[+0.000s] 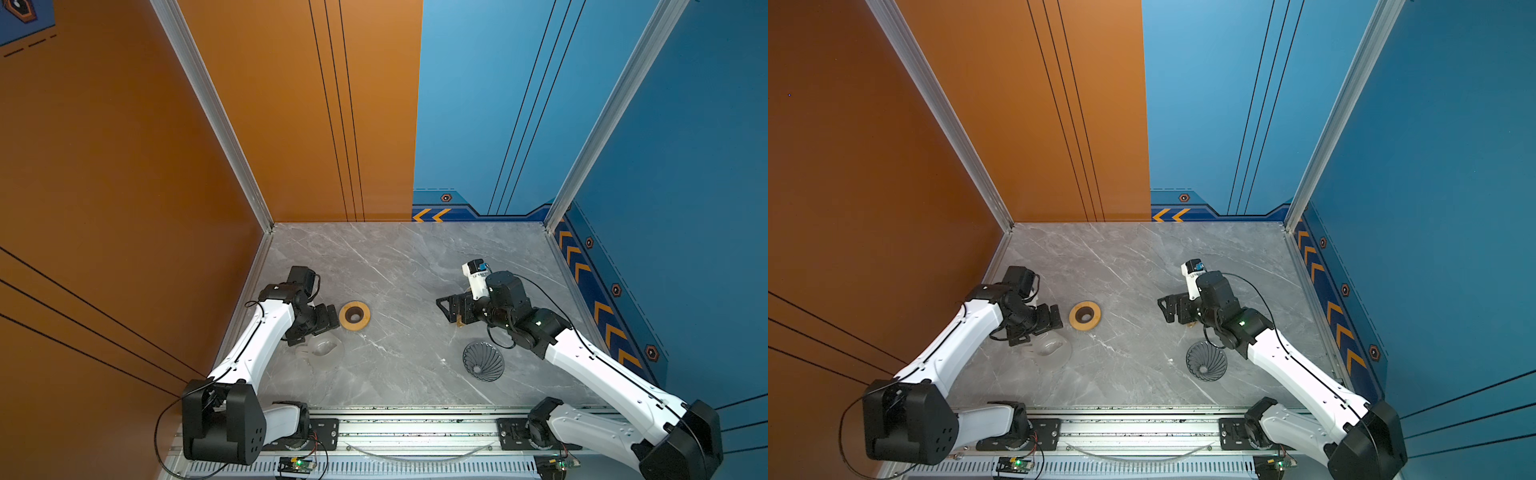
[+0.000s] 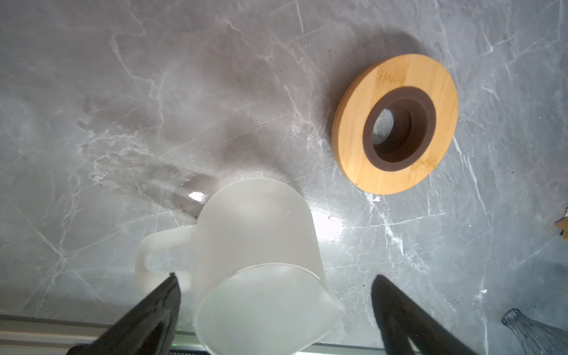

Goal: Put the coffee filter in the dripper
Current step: 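Grasp the frosted white pitcher with the left gripper and lift it, then carry the pitcher with the left gripper toward the bamboo dripper base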

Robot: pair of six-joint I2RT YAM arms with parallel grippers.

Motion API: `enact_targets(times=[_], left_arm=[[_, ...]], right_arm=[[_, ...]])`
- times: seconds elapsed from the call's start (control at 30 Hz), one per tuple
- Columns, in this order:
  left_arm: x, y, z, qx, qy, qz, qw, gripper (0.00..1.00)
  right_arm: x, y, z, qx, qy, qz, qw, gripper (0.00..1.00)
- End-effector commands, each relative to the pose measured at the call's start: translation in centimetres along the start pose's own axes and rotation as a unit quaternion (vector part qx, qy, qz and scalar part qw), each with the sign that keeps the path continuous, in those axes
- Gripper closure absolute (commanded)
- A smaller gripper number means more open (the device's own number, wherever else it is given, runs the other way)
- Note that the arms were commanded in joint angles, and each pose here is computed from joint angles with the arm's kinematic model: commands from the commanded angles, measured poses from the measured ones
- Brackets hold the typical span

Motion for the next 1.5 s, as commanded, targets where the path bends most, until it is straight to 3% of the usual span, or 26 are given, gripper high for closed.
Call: enact_targets(times=[0.0, 0.37, 0.67, 0.87, 1.13, 1.23, 1.33, 1.47], left_arm=[[0.0, -0.7, 0.7, 0.030, -0.010, 0.008, 0.999, 0.02], [-0.8, -2.4, 0.7, 0.074, -0.026, -0.001, 0.997, 0.02], [-4.1, -4.7, 1.0, 0.099, -0.032, 0.028, 0.994, 0.02], [-7.9, -5.8, 1.7, 0.116, -0.095, 0.032, 0.988, 0.02], [-14.1, -6.4, 1.7, 0.124, -0.178, 0.083, 0.973, 0.02], [-15.3, -6.5, 2.0, 0.122, -0.178, 0.108, 0.971, 0.02], [-15.5, -6.3, 1.5, 0.101, -0.179, 0.124, 0.971, 0.02], [-14.0, -5.9, -1.3, 0.043, -0.159, 0.188, 0.968, 0.02]], right_arm=[[-0.1, -0.6, -0.5, 0.007, -0.011, 0.003, 1.000, 0.00], [-0.2, -0.6, -0.5, 0.003, -0.016, 0.005, 1.000, 0.00], [-0.3, -0.6, -0.4, 0.003, -0.016, 0.008, 1.000, 0.00], [-0.3, -0.7, -0.4, 0.003, -0.016, 0.008, 1.000, 0.00], [-0.2, -0.7, -0.6, 0.002, -0.013, 0.006, 1.000, 0.00], [-0.2, -0.9, -0.6, 0.005, -0.014, 0.006, 1.000, 0.00], [-0.3, -1.0, -0.8, 0.007, -0.016, 0.004, 1.000, 0.00], [-0.2, -1.1, -1.3, 0.001, -0.014, -0.001, 1.000, 0.00]])
Point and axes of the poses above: each gripper's point midway between its finger pads, its own z axis out along the fingers, its own x axis along the line the jaws close on, y = z × x, the point moved 7 cm from there along -z, back along the fingers, and after that the axes turned 12 degrees about -z, right-handed, at the moved point
